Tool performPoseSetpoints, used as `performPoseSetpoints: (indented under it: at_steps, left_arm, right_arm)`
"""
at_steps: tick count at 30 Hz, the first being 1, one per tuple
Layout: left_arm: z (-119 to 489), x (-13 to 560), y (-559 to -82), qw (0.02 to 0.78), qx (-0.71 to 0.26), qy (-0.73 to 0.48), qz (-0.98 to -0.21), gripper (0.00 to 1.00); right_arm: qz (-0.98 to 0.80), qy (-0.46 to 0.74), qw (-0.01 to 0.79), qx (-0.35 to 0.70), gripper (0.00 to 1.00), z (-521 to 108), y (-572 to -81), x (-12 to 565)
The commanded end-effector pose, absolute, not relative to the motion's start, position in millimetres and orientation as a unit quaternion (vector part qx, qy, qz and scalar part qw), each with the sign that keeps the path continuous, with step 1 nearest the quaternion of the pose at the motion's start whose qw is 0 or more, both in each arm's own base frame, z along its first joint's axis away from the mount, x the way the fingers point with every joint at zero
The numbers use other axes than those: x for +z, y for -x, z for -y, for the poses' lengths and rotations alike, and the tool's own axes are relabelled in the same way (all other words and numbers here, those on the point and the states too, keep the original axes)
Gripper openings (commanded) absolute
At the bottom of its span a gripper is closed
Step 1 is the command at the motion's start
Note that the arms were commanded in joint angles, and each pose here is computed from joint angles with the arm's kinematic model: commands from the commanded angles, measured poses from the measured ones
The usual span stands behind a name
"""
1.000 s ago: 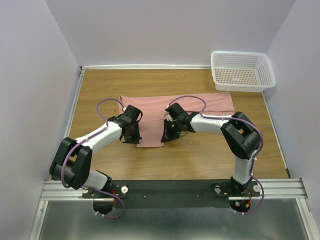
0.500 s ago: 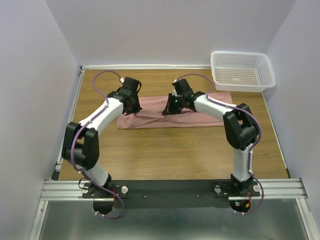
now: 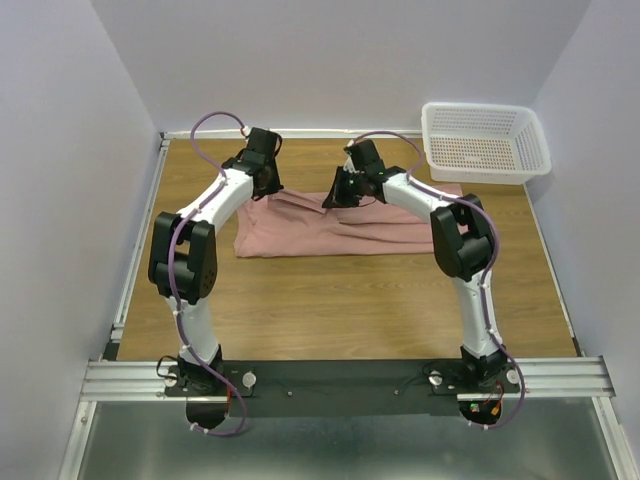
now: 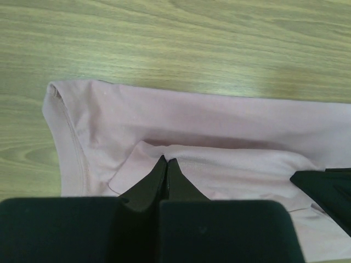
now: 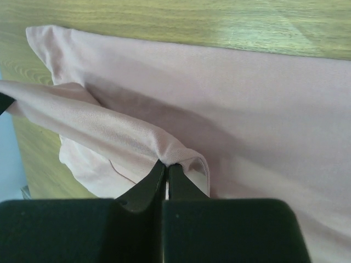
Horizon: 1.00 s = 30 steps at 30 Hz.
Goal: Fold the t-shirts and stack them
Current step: Fold the tshirt
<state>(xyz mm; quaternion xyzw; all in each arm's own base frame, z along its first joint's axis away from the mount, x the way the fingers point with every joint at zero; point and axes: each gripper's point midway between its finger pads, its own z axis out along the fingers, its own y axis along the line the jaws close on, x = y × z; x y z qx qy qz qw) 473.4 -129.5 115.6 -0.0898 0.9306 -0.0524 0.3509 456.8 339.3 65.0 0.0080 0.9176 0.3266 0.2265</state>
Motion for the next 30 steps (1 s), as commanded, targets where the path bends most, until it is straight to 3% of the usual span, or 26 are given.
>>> performPoseSetpoints:
  at_steps: [1,10,17,30]
  left_arm:
    - [116.5,115.1,-482.9,0.366,-0.033,0.098,-0.925,0.0]
    - [132.2,86.9,-460.0,0.324,-0.083,0.104,-0.937,0.0]
    - [143.7,102.7,-468.7,0.349,-0.114,0.086,-0.926,0.0]
    - [133.4,83.9,-469.8,0.332,-0.082,0.107,-0.934,0.0]
  right_arm:
    - [-0.922,0.006,0.211,0.323,0.08,-338.1,-456.2,52.1]
    - [-0.927,0.0,0.234,0.294,0.08,-315.2,-454.2,60.7]
    - [-0.927,-0.005,0.245,0.284,0.08,-301.9,-457.9,65.0]
    - [-0.927,-0.004,0.231,0.296,0.09,-306.4,-457.0,58.7]
